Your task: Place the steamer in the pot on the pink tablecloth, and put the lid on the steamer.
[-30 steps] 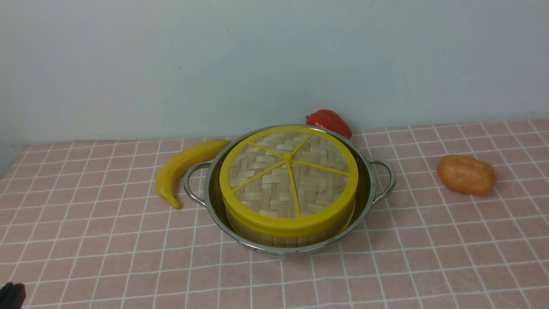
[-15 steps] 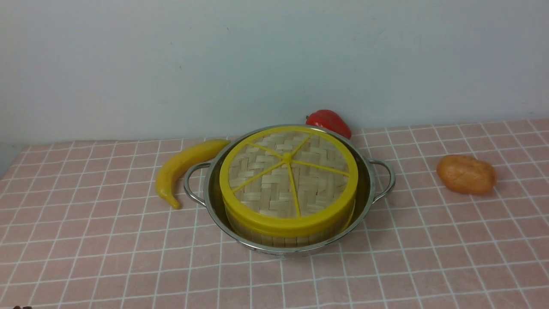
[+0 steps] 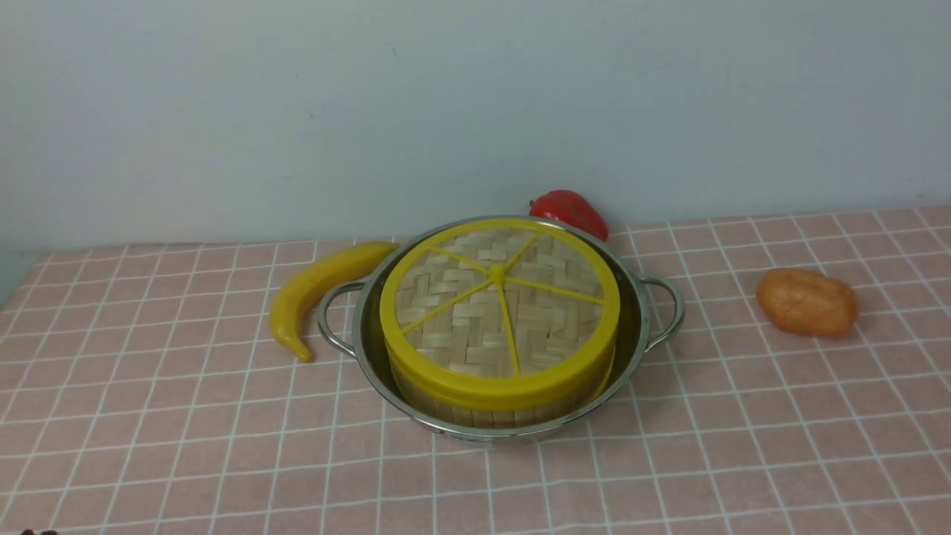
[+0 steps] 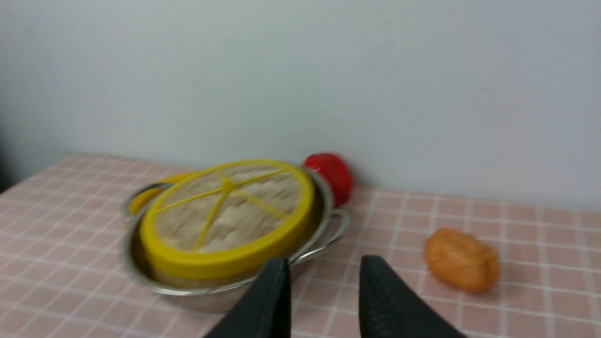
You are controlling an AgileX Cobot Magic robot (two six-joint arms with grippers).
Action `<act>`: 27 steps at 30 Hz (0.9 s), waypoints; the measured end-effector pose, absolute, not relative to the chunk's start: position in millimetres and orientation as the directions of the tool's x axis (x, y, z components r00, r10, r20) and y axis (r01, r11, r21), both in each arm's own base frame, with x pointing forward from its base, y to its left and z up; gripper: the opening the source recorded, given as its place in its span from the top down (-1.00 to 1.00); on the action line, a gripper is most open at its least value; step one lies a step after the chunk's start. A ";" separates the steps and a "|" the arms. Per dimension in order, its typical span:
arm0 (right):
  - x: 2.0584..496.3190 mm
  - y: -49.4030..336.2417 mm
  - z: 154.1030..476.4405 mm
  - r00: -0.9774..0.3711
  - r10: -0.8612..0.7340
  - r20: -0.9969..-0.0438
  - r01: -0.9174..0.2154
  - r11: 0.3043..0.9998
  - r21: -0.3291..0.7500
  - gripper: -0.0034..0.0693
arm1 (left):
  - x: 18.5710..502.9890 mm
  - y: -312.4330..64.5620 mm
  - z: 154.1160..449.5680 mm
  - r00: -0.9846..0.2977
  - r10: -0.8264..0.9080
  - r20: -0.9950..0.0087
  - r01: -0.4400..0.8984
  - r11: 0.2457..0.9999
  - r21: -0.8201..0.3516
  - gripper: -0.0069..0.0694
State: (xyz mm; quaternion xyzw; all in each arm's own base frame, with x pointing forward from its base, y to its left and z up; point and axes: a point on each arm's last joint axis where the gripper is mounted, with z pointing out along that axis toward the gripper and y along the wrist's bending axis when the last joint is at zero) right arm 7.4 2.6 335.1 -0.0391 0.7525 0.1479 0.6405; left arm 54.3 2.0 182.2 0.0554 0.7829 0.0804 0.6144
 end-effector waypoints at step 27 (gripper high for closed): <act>59.8 0.5 191.7 -0.144 0.151 -0.978 0.014 0.989 0.150 0.25 | 54.3 2.0 181.8 -0.240 0.185 -0.953 -0.012 0.981 0.194 0.57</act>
